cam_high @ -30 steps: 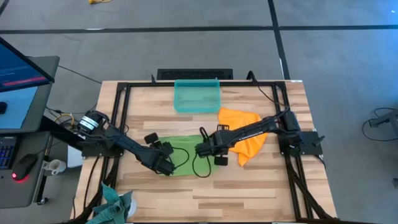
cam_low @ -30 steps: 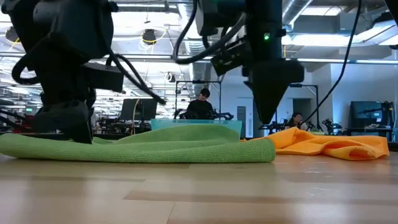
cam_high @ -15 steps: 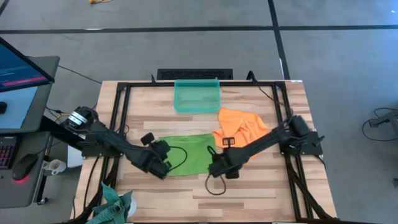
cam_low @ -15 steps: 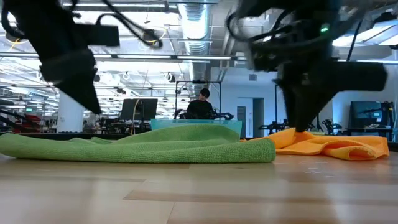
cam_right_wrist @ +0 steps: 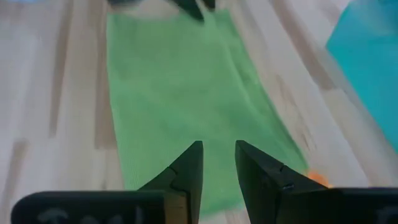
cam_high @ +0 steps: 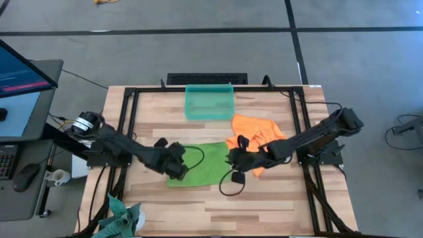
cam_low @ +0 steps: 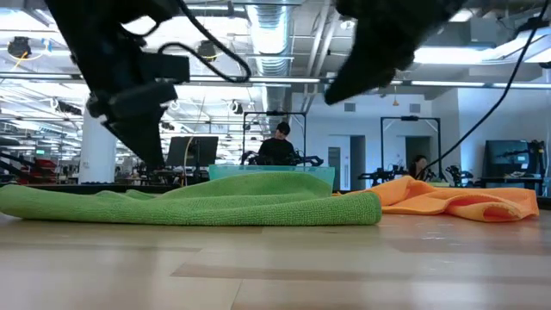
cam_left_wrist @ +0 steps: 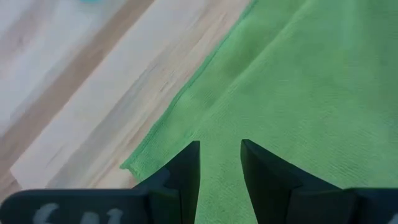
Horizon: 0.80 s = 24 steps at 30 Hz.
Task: Roll microfiber towels into tight, uniform cylinder then place into a basket
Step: Fold the green towel
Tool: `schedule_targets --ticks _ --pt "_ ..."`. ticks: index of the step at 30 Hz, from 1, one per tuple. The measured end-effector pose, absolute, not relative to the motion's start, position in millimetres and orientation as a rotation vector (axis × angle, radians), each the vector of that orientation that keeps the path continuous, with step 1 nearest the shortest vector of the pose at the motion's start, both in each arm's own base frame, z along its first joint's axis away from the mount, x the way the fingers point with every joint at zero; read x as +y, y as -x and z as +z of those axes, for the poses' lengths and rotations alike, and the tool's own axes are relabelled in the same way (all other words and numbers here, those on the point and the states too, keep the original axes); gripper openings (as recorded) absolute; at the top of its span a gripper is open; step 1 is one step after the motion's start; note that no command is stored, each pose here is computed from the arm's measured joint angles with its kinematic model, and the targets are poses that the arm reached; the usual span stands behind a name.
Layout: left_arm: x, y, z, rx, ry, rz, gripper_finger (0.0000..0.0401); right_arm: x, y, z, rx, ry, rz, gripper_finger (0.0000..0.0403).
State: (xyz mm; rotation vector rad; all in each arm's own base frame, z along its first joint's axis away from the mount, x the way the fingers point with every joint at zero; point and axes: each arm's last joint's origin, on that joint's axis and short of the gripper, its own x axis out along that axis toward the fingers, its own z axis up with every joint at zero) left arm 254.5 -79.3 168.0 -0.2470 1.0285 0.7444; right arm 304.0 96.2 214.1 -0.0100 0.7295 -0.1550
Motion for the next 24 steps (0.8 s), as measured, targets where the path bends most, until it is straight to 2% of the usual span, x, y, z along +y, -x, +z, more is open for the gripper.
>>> schedule_targets --ticks 3,12,19,24 --pt "-74.4 -253.2 161.5 1.042 0.244 0.737 0.0109 98.4 -313.1 211.1 0.676 -0.018 -0.143 0.0116" --pt "-68.5 -259.2 154.1 1.084 0.2 0.584 0.0109 108.9 -334.9 156.2 0.81 0.023 -0.056 0.0116" --pt "-64.0 -266.8 150.0 1.064 0.207 0.456 0.0109 114.7 -350.3 143.9 0.834 0.026 -0.048 0.0116" --pt "-62.2 -258.6 138.9 1.095 0.213 0.45 0.0109 118.3 -351.1 136.6 0.889 -0.02 0.047 0.0116"
